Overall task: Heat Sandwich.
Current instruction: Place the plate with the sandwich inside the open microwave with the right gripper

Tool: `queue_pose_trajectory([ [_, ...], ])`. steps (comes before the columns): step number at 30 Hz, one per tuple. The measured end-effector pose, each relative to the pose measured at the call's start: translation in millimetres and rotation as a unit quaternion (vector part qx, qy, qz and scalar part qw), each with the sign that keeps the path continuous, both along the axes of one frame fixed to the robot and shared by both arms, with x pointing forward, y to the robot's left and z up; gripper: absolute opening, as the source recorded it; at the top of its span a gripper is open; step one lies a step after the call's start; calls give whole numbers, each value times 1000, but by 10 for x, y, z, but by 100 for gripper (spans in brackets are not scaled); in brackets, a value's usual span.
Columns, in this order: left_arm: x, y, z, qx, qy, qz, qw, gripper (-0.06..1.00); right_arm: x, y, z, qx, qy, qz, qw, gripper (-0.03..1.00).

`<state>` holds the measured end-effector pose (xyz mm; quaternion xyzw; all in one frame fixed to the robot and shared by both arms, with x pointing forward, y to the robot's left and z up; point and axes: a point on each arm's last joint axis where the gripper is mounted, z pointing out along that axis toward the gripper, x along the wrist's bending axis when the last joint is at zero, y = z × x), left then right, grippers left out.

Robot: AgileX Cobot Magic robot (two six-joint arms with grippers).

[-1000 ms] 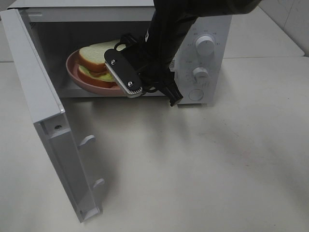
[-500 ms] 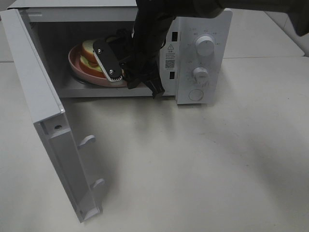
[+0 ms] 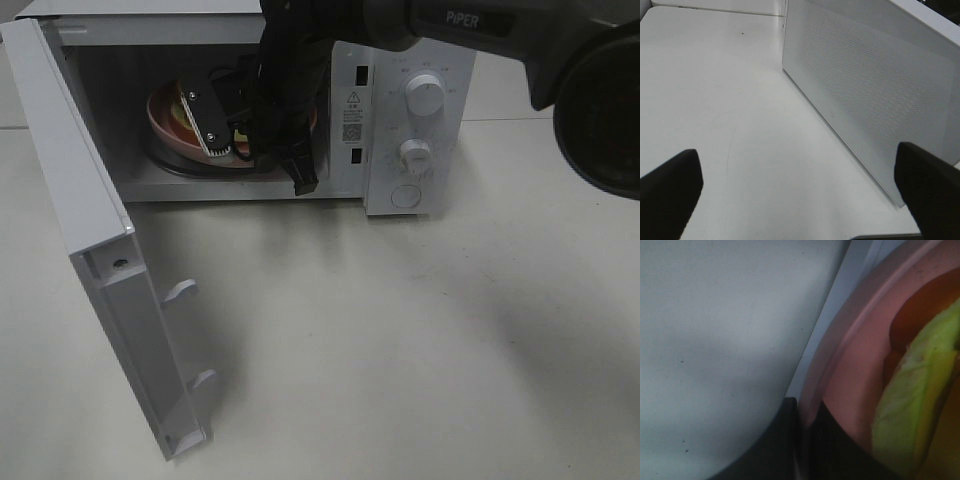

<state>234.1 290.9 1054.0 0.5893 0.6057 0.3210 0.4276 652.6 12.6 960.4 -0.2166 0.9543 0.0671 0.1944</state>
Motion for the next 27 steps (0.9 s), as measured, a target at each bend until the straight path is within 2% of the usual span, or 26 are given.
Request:
queue_pose_trajectory([
  [9,0,0,0,0,0,0,1000,98,136,90,-223,5,4,-30,1000,4],
  [27,0,0,0,0,0,0,1000,98,242,141,-313,21,-20,-47,998,6],
])
